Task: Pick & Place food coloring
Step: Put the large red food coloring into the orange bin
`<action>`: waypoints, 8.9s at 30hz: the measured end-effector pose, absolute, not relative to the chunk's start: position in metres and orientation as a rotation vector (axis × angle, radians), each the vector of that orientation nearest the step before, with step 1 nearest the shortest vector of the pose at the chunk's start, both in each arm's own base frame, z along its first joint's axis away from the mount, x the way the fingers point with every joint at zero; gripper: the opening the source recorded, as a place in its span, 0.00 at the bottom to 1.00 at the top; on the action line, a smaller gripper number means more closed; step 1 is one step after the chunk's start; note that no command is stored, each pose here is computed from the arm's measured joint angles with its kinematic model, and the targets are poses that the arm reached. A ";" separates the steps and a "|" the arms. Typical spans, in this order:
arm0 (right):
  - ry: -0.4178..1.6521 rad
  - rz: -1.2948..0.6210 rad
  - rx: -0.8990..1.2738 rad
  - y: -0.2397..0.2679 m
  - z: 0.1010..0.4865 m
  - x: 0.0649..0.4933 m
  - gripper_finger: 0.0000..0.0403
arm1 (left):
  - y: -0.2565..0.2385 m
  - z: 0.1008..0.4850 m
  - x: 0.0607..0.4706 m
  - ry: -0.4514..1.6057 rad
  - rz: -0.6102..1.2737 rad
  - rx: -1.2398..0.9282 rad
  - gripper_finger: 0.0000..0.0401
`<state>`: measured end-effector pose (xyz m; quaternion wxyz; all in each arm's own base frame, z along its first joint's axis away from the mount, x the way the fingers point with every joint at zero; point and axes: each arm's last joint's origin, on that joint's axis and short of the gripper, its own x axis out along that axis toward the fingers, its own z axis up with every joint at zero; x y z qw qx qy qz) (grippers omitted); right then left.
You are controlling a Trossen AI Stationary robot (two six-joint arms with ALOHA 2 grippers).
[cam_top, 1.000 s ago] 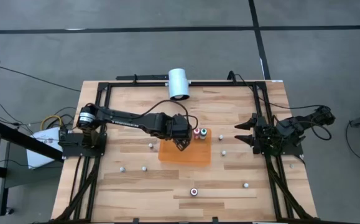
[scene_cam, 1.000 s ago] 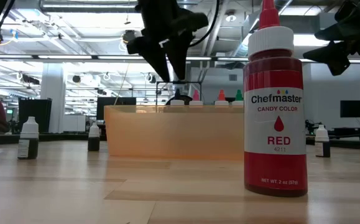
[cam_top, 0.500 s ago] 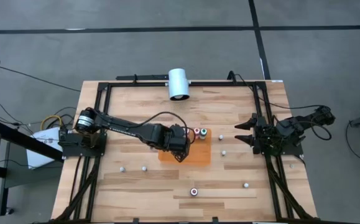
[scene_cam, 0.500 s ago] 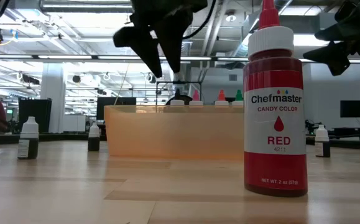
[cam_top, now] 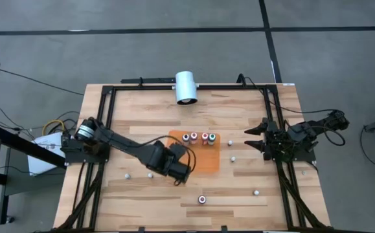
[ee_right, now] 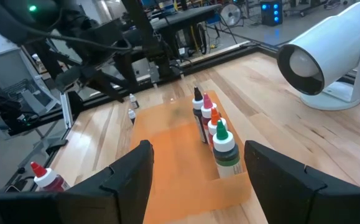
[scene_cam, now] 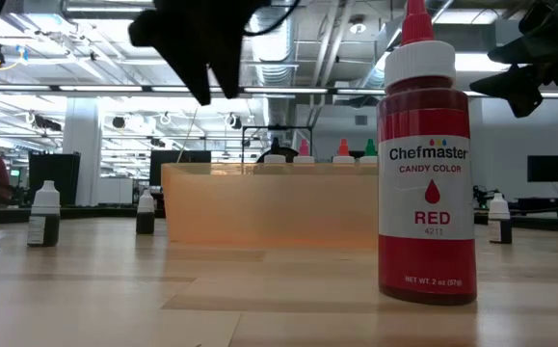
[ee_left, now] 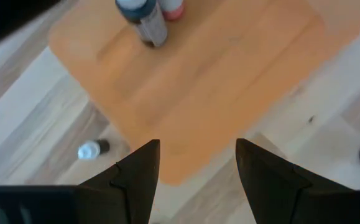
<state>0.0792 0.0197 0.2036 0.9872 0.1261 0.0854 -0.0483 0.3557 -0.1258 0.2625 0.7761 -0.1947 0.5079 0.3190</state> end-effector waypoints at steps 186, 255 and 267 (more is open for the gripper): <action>0.702 0.304 0.036 0.211 0.223 0.278 0.59 | -0.083 0.206 0.094 0.179 -0.272 -0.369 0.51; 0.855 0.118 0.327 0.200 0.144 0.321 0.59 | -0.085 0.206 0.093 0.193 -0.317 -0.382 0.51; 0.855 0.054 0.420 0.189 0.144 0.328 0.59 | -0.085 0.205 0.093 0.197 -0.316 -0.373 0.51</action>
